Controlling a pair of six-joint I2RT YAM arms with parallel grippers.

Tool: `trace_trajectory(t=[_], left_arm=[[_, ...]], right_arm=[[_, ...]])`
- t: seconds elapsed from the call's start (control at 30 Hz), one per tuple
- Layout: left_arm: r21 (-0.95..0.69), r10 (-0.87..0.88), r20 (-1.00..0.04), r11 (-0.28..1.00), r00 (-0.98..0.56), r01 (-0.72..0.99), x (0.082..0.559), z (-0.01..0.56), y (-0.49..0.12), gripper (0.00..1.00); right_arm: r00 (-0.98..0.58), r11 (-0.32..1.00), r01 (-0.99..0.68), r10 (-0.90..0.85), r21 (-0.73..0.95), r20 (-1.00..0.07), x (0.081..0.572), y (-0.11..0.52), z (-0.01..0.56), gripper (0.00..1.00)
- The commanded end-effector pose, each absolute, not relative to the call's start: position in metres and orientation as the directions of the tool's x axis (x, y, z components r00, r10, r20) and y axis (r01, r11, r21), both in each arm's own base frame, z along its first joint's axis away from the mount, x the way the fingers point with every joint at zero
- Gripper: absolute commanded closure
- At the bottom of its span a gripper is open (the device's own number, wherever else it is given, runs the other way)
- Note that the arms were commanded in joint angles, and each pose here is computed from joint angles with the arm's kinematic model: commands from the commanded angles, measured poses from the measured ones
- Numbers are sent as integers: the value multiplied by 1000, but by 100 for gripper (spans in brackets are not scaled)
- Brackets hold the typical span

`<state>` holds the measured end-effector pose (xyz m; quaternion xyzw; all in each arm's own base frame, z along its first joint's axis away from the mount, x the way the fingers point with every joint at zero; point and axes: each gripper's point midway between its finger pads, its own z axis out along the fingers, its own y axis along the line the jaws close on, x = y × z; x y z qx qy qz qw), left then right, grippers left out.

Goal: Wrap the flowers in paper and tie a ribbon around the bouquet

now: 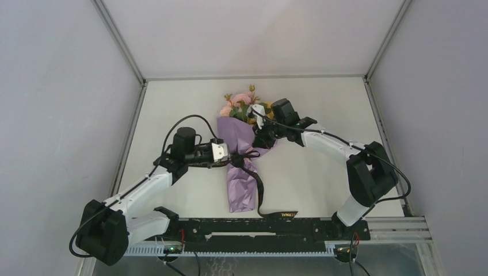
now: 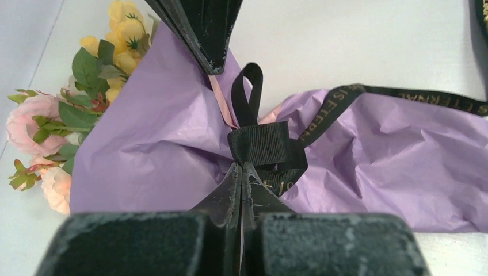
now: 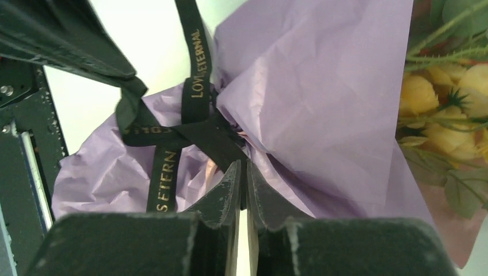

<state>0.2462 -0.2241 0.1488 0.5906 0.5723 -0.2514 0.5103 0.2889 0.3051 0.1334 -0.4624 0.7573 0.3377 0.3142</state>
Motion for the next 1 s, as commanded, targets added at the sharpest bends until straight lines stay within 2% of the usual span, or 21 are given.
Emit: trace_trajectory(t=[0.0,0.3,0.53,0.97], left_arm=[[384,472,-834,127,284,915,246,135,-215,100],[462,507,-781,74,365,884,248,126,-210,100],[527,533,-731,46,425,849,257,120,-207,100],[545,530,-718,26,450,838,257,117,-207,100]], right_arm=[[-401,422,-885,-478,196,-782,306,308,127,87],[-385,398,-900,-536,178,-751,304,314,99,91],[-369,208,-929,-528,304,-765,271,326,101,89],[-360,47,-914,-557,404,-749,245,342,95,86]])
